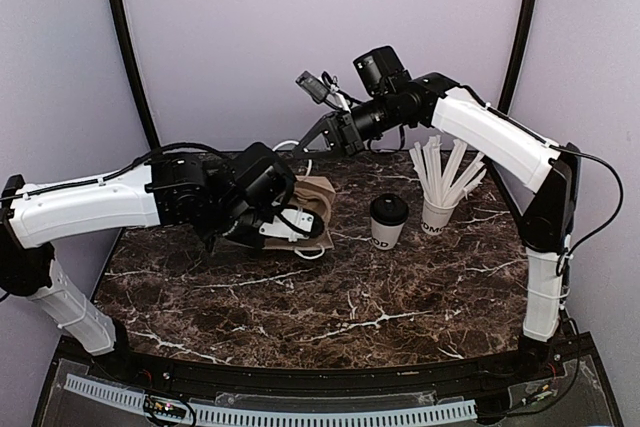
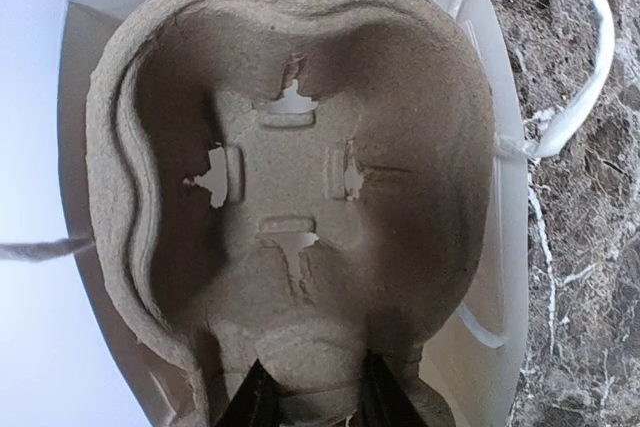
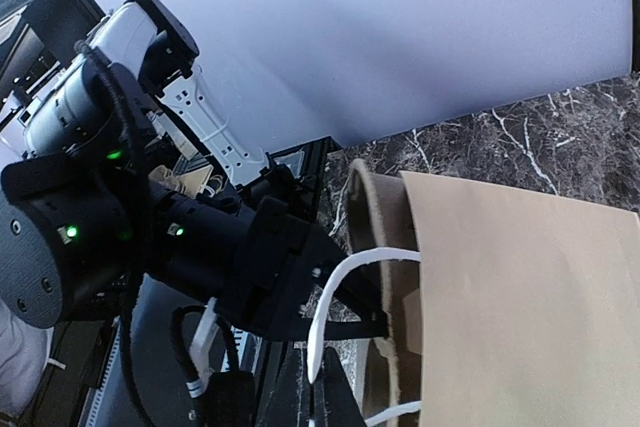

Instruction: Pack the takeout coffee

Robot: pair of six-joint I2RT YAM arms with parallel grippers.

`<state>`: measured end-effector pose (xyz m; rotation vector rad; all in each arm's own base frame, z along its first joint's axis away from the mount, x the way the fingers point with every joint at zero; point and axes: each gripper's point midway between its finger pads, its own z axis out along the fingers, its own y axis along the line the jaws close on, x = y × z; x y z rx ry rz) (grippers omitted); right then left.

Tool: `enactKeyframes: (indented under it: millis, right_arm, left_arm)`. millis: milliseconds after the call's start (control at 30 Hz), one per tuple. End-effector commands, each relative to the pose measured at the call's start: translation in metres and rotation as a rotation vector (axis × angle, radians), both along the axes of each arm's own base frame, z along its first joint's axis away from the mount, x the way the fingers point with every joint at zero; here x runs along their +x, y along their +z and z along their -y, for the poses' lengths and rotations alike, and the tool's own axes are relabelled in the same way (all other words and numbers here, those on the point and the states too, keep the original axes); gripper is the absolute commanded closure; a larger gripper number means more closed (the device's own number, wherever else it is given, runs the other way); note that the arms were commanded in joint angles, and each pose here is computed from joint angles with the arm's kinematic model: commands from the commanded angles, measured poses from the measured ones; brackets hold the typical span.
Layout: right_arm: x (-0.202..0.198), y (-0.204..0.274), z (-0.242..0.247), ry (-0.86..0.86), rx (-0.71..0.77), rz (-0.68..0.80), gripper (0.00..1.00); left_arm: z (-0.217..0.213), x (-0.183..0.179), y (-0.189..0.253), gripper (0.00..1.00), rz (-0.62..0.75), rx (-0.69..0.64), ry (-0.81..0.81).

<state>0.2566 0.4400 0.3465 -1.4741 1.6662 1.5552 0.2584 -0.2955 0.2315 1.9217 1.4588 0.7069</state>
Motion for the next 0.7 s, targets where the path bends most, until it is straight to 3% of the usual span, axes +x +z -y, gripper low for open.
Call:
enactKeyframes:
  millis: [0,333,667]
  right_arm:
    - [0.012,0.027,0.000,-0.062,0.052,0.049,1.00]
    - [0.029,0.016,-0.008,-0.119,0.021,0.040,1.00]
    - [0.031,0.021,-0.008,-0.140,0.026,0.034,1.00]
  left_arm:
    - [-0.032,-0.018,0.025,0.78,0.031,0.023,0.099]
    - [-0.060,-0.027,0.028,0.77,0.015,0.098,0.238]
    - [-0.046,-0.021,0.030,0.75,0.034,0.087,0.228]
